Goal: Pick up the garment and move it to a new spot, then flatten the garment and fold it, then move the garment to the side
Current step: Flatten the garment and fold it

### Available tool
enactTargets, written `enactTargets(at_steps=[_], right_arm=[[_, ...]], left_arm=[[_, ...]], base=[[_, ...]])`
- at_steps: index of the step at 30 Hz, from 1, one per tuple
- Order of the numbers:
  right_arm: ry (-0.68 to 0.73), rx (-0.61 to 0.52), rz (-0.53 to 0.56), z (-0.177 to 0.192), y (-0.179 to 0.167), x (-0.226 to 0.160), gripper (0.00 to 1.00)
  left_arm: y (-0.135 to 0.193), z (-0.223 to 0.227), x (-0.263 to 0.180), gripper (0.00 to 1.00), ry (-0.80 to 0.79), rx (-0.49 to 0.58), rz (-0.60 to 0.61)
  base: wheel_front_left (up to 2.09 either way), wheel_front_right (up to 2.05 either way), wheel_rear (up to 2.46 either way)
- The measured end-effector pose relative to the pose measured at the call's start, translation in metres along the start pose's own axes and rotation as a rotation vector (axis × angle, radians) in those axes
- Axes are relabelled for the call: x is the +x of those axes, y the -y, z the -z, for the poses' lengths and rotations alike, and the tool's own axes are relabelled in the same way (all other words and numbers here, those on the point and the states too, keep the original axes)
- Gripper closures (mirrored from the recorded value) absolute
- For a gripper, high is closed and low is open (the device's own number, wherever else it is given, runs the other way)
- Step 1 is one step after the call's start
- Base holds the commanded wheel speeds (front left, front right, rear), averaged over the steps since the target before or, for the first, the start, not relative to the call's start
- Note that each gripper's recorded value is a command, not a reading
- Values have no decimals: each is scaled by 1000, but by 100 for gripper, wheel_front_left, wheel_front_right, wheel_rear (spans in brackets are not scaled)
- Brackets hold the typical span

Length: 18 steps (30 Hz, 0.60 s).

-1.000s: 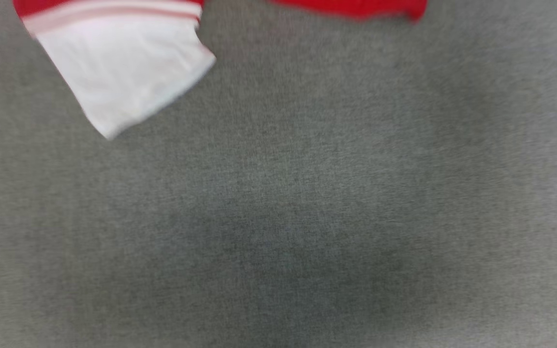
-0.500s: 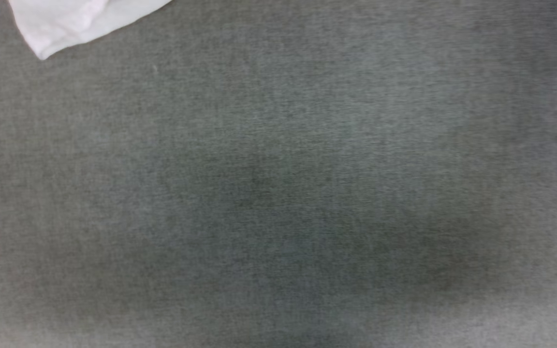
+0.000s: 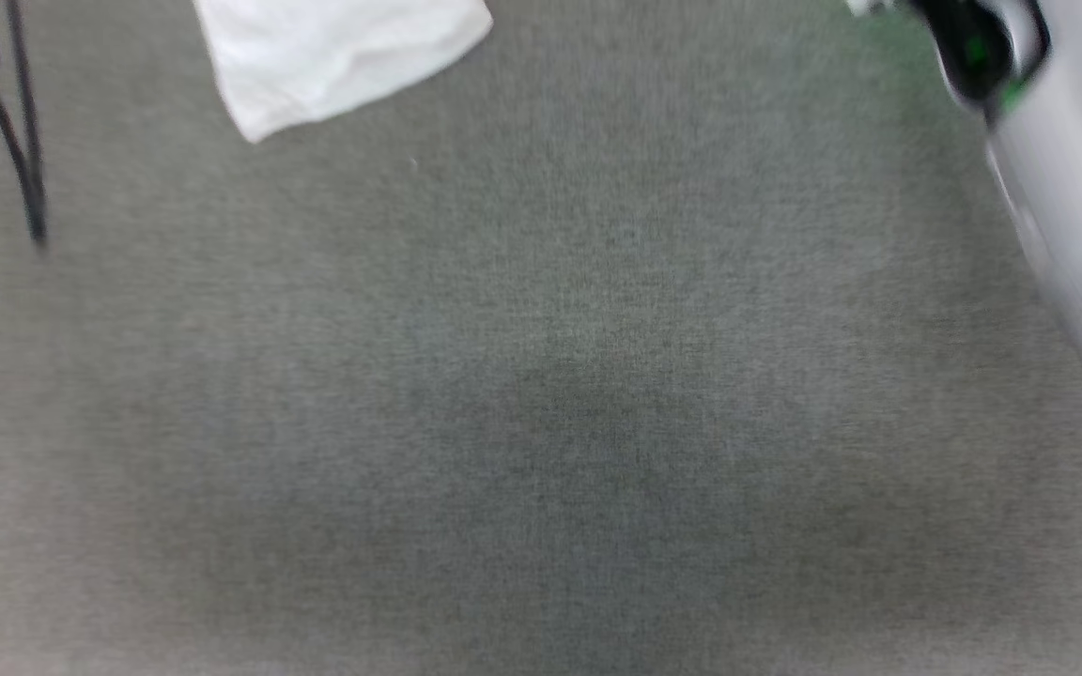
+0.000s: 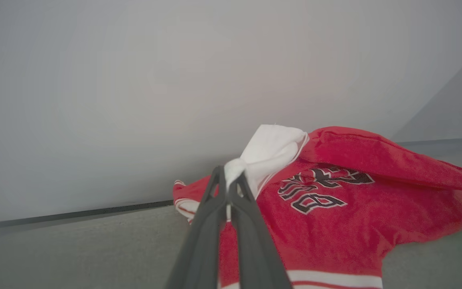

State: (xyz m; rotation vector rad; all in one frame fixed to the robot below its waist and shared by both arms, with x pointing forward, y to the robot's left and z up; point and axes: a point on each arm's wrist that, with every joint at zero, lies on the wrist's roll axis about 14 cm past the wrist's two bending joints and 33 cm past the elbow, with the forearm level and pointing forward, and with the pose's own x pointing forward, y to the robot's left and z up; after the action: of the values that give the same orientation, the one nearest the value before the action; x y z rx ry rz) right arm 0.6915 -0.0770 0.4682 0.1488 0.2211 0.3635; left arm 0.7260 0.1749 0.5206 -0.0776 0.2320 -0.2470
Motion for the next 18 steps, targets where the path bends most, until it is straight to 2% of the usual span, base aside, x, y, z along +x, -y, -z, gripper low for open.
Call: enactTargets(at_steps=[7, 14, 16, 18], right_arm=[[-37, 77, -2, -20, 23, -87, 100], [-122, 161, 48, -14, 44, -181, 100], [-141, 197, 47, -9, 43, -204, 100], [-178, 218, 33, -3, 37, -224, 100]], left_arm=[[-3, 25, -83, 100, -75, -75, 17], [5, 40, -170, 100, -100, -112, 35], [5, 45, -197, 100, -111, -87, 20], [9, 49, -224, 100, -108, -116, 9]], base=[[0, 0, 0], [0, 0, 0], [0, 0, 0], [0, 0, 0]])
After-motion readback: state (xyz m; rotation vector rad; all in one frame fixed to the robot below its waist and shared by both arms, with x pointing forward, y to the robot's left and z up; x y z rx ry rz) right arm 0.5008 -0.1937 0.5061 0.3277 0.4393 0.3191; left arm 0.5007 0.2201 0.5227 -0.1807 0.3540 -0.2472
